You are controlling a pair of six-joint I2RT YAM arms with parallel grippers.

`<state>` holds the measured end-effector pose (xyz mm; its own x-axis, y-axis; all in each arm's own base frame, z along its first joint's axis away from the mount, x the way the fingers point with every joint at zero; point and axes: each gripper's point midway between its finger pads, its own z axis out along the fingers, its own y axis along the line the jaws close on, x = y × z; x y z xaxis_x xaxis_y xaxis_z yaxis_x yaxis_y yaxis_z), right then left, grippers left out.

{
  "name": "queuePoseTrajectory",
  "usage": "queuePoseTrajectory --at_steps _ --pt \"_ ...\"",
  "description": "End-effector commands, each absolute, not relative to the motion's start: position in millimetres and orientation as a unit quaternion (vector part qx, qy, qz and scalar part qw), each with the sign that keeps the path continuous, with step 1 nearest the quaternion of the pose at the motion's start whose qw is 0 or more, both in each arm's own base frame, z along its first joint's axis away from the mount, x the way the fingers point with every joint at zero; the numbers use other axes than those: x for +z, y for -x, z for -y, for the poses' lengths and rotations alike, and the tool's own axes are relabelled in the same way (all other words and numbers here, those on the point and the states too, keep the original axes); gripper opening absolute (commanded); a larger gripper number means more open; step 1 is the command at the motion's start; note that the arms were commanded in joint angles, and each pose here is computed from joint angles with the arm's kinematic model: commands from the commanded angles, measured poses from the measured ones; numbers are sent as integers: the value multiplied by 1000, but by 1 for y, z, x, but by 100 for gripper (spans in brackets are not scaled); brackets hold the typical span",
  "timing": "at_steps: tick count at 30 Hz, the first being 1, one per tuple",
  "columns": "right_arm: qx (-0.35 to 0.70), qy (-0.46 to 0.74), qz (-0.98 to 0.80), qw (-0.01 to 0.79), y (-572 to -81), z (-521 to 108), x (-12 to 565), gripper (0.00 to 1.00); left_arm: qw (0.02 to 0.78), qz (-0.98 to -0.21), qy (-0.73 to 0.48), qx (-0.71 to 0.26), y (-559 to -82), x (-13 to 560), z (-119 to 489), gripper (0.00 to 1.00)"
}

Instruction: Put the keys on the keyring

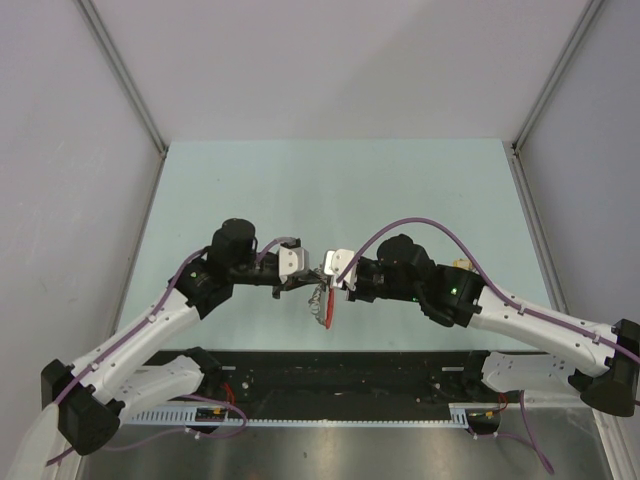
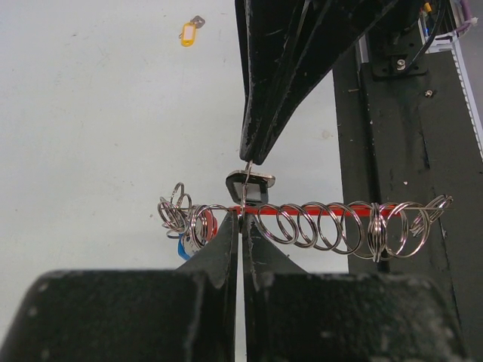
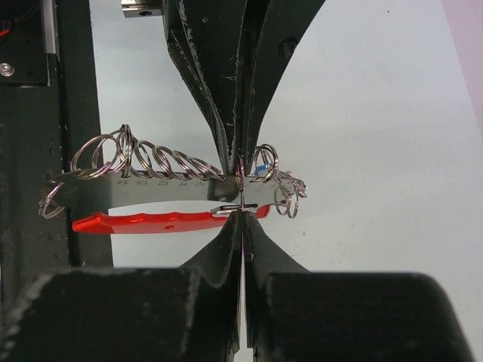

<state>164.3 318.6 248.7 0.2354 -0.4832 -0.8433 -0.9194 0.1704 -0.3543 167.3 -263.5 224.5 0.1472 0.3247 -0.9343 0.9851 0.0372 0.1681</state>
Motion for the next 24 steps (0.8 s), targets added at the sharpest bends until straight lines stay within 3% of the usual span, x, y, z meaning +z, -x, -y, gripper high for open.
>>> queuePoseTrajectory --at_steps 1,24 --pt "243 602 -543 533 -159 -330 283 0 475 -506 -614 -376 -157 242 272 0" --pt "258 592 -540 540 -158 -335 289 0 462 -501 -615 -395 -149 241 280 0"
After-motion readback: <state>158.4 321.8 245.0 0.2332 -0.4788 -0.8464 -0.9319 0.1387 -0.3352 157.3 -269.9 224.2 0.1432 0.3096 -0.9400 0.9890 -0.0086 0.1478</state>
